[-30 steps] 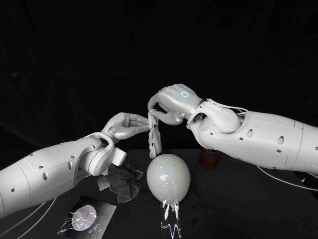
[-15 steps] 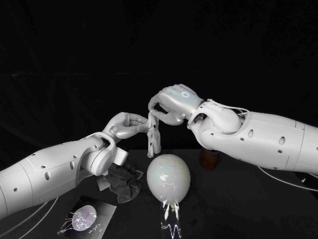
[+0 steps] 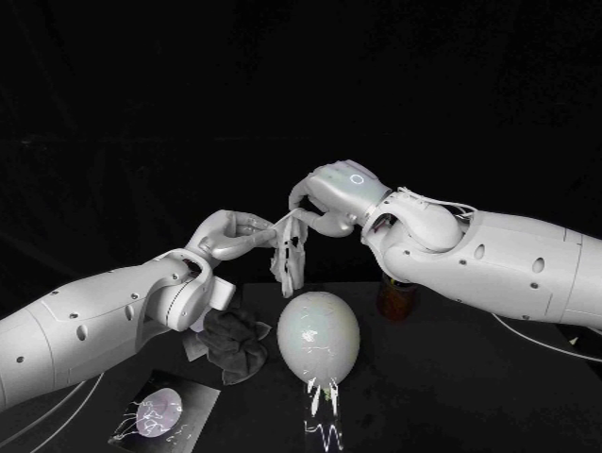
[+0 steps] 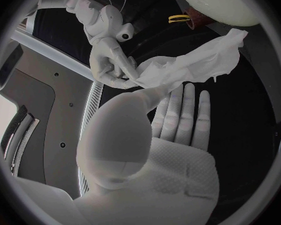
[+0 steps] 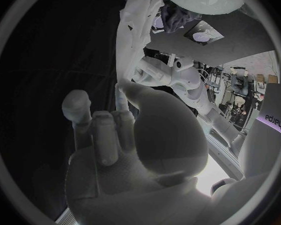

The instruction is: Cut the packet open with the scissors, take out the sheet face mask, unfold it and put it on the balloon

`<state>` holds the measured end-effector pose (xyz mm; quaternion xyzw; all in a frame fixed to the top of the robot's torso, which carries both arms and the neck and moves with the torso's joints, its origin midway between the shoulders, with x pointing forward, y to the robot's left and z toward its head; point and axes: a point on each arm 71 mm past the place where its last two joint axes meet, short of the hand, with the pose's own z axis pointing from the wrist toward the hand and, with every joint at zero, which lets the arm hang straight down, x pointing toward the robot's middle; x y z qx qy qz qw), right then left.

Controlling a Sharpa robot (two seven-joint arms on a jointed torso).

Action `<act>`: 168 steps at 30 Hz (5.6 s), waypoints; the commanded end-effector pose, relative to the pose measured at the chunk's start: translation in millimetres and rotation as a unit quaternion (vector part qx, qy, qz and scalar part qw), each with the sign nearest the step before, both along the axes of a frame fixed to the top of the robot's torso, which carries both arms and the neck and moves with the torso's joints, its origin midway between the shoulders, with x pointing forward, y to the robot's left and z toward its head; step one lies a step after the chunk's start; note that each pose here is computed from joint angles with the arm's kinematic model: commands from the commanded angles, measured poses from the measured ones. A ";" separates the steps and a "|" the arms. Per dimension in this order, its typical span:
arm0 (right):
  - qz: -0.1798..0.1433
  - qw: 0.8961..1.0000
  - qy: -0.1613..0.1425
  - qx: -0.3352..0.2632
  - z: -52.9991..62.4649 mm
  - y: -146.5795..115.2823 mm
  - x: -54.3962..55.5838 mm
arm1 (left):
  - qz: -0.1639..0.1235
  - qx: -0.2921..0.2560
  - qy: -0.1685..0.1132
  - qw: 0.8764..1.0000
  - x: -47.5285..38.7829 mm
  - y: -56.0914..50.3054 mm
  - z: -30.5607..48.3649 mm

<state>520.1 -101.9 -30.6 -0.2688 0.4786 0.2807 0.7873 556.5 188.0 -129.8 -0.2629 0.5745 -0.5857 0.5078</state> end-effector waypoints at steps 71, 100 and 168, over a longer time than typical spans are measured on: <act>-0.103 0.883 0.332 0.316 -75.9 -63.1 33.5 | -0.012 0.107 -0.075 0.991 18.0 -25.8 99.3; -0.088 0.852 0.382 0.347 -108.0 -46.4 26.7 | -0.025 0.104 -0.091 0.990 10.9 -39.9 120.6; -0.106 0.843 0.332 0.410 -116.1 -37.4 15.7 | -0.030 0.103 -0.078 0.991 9.4 -46.8 121.4</act>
